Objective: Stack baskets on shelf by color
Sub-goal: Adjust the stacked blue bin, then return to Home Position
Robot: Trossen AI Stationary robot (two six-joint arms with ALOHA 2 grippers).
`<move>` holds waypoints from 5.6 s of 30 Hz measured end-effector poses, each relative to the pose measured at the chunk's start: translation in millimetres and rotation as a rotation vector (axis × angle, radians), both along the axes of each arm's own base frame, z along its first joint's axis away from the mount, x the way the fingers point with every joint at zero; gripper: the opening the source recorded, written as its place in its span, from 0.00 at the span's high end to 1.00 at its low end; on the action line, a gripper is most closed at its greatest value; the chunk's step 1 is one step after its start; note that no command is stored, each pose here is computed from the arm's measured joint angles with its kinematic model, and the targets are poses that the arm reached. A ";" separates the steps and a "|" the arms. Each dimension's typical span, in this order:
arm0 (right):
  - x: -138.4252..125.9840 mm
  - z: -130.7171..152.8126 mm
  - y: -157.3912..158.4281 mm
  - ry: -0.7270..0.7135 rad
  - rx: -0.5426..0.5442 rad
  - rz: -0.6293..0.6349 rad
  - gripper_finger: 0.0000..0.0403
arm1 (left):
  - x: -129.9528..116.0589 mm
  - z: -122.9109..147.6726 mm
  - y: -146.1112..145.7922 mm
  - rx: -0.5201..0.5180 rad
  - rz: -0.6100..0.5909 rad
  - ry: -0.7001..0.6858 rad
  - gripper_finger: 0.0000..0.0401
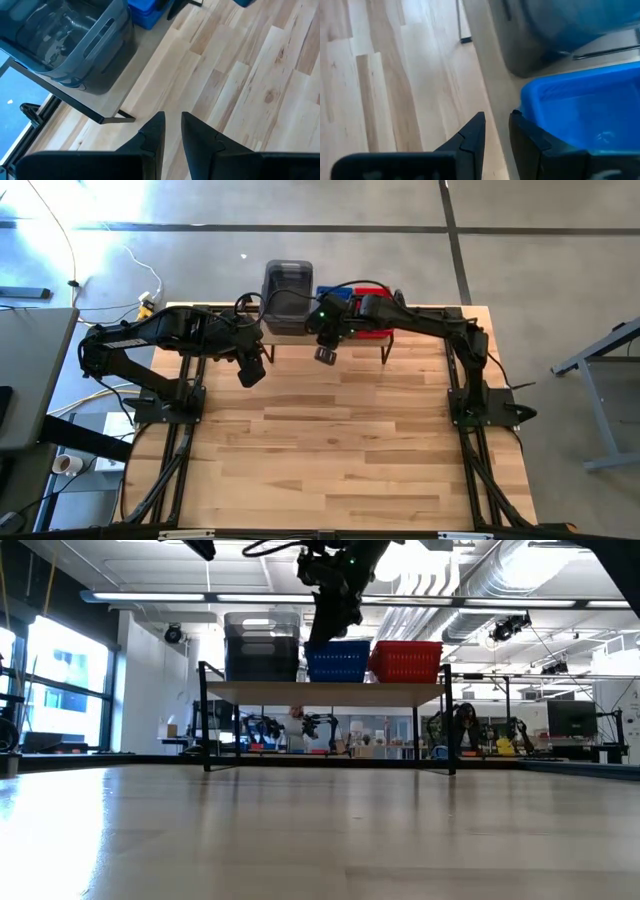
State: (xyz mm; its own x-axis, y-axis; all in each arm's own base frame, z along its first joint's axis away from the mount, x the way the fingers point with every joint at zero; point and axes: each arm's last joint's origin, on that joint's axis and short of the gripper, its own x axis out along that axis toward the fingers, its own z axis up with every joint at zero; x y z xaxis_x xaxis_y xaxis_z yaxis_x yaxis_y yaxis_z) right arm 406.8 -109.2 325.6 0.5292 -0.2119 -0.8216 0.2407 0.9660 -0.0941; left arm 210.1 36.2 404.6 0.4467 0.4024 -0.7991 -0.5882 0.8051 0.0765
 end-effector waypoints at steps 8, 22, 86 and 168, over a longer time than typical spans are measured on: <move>-7.9 14.9 6.9 0.038 0.005 0.017 0.82 | 0.0 0.0 -0.1 0.004 -0.007 0.004 0.87; -25.2 8.4 7.5 0.236 -0.005 -0.063 0.82 | 0.0 0.0 0.0 0.020 -0.036 0.018 0.87; -238.2 31.3 96.2 -0.677 0.105 -0.308 0.82 | -97.9 -188.3 -45.9 0.020 -0.463 -0.876 0.87; -318.1 -158.1 100.4 -0.828 0.104 -0.244 0.82 | -99.8 -258.3 -8.8 -0.073 -0.054 -0.816 0.86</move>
State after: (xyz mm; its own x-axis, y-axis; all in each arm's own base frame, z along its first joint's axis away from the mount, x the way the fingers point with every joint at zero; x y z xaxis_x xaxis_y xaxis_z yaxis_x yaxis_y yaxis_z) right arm 88.8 -8.8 167.5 0.9150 -0.3421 -0.2141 0.3938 0.8726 0.2888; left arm 110.3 27.4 146.2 0.9158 0.3237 -0.2378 -0.3969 0.8201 -0.4122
